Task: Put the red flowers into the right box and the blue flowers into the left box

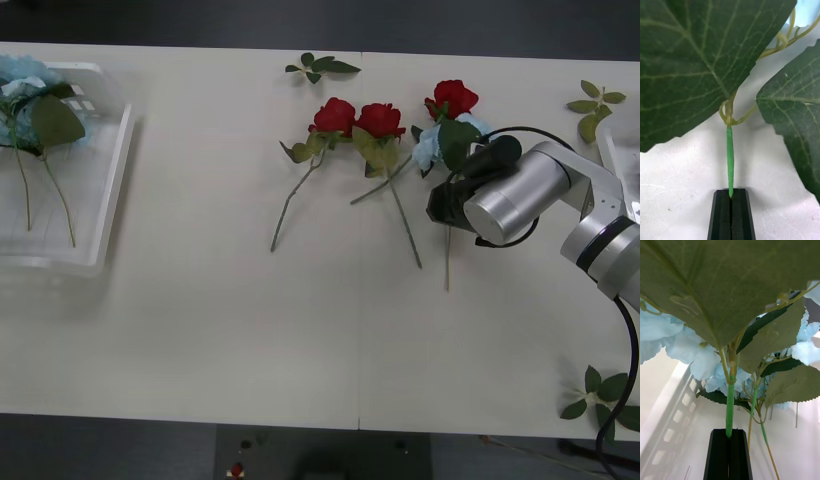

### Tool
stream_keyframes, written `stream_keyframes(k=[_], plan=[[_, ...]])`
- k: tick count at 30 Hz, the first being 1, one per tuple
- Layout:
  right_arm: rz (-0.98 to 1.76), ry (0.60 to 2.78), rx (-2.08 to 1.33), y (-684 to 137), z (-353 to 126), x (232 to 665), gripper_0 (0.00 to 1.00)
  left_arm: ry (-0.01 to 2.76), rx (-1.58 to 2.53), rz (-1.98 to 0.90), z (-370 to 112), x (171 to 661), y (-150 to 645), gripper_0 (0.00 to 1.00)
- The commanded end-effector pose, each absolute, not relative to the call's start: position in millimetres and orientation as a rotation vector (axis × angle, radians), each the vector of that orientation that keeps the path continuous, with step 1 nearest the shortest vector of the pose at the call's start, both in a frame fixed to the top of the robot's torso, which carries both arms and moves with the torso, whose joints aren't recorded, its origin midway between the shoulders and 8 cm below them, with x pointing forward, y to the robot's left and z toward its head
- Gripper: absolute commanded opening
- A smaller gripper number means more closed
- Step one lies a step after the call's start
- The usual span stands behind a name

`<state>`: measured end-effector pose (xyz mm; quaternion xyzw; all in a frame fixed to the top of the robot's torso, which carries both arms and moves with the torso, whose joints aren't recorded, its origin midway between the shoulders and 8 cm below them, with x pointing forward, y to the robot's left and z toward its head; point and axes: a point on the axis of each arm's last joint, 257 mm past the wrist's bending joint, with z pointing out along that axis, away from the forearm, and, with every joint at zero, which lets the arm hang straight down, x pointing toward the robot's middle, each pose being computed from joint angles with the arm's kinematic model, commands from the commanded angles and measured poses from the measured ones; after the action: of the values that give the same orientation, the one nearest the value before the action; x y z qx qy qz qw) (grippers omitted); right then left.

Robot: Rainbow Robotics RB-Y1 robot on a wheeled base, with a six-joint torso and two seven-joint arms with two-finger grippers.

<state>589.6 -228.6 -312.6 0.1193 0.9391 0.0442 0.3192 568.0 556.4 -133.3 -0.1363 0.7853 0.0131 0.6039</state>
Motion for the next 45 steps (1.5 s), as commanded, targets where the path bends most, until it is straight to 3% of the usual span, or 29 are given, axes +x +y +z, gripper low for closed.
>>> stream_keyframes(k=[1, 5, 6, 8, 11, 13, 21, 32, 40, 45], plan=[[0.082, 2.472, 0.269, -237.1, -267.3, 596.7, 0.0, 1.758, -0.341, -0.001, -108.4, 571.2, 558.2, 0.0], [0.124, 2.499, 0.296, -240.0, -218.6, 591.7, 0.0, 1.754, -0.345, -0.009, -107.0, 571.8, 557.3, 0.01], [0.135, 2.5, 0.301, -240.5, -211.5, 590.9, 0.0, 1.755, -0.346, -0.008, -107.9, 571.4, 557.6, 0.13], [0.178, 2.505, 0.309, -240.1, -182.7, 586.1, 0.0, 1.754, -0.344, -0.009, -107.0, 571.9, 557.2, 0.62], [0.203, 2.498, 0.299, -242.9, -149.6, 578.9, 0.0, 1.755, -0.342, -0.006, -107.0, 571.8, 557.3, 0.96], [0.198, 2.497, 0.288, -246.3, -134.5, 573.8, 0.0, 1.757, -0.343, -0.009, -109.0, 571.6, 556.5, 1.0], [0.255, 2.501, 0.126, -246.9, -68.7, 551.0, 0.0, 1.758, -0.332, 0.004, -108.3, 571.9, 557.0, 1.0], [0.503, 2.31, -0.395, -219.6, 47.0, 518.9, 0.0, 1.762, -0.326, 0.006, -110.1, 571.7, 556.0, 1.0], [0.675, 2.039, -0.732, -173.8, 90.7, 504.9, 0.0, 1.815, -0.267, -0.095, -92.5, 573.7, 517.2, 1.0], [0.727, 1.919, -0.902, -145.6, 92.2, 494.5, 0.0, 1.891, -0.236, -0.205, -67.1, 561.2, 495.1, 1.0]])
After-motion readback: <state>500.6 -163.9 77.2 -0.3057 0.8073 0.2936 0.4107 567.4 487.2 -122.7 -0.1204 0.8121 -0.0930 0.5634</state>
